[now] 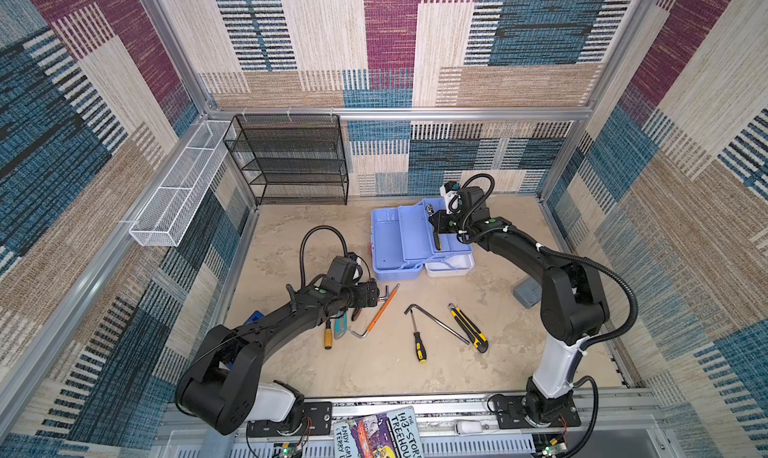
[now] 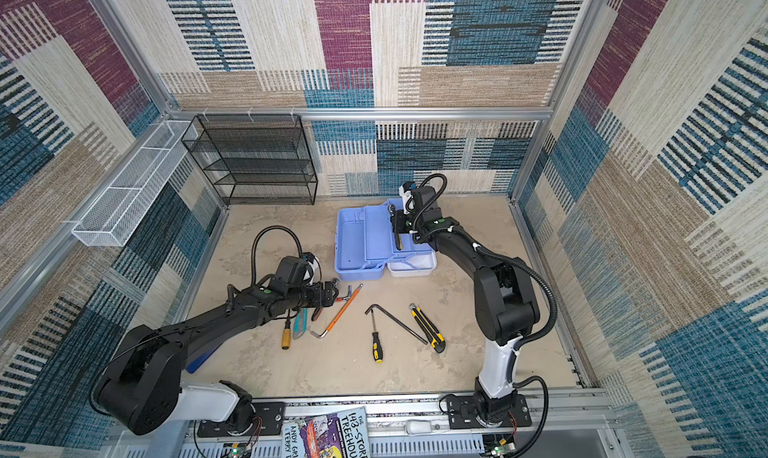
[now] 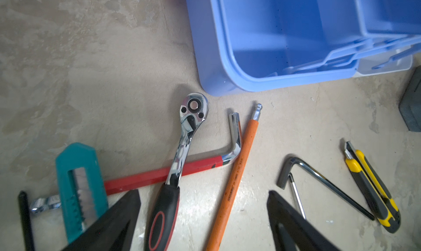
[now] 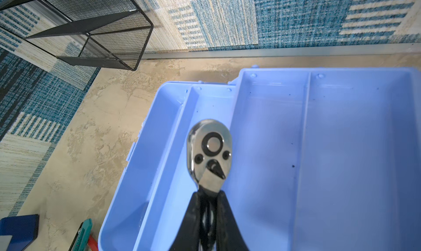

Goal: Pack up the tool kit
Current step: 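Carry the ratchet wrench over the open blue tray with the right gripper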

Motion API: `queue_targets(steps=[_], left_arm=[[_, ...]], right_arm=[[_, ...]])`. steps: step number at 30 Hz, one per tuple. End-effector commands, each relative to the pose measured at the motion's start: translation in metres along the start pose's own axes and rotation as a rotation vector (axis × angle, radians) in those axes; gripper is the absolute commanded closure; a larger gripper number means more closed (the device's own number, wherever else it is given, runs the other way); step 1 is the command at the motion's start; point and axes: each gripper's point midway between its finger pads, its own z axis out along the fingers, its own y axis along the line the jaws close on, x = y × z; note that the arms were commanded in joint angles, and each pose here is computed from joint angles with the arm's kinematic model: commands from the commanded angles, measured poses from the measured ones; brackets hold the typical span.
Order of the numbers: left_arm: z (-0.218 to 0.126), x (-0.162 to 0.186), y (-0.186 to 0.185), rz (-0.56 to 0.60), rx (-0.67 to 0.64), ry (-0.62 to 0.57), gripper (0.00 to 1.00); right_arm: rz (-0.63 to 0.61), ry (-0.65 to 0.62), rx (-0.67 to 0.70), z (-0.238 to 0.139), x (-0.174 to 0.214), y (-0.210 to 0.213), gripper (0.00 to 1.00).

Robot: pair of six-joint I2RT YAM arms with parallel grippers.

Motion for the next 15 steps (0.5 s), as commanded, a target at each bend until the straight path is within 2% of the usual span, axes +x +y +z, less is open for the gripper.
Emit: queue_targets(steps=[1,8,15], left_arm=[[0.0,-0.004,-0.004,0.014,0.02,-0.009,0.11],[0.002,-0.004,-0.005,0.018,0.022,0.002,0.13],[0.002,-0.005,-0.008,0.015,0.038,-0.001,0.15]], right_arm=[[0.01,-0.038,0.003,0.003,-0.011,-0.002,0.92],[0.028,-0.019,0.034,0.009,-0.005,-0.011,0.86],[0.033,-0.005,0.031,0.012,-0.002,-0.012,0.72]])
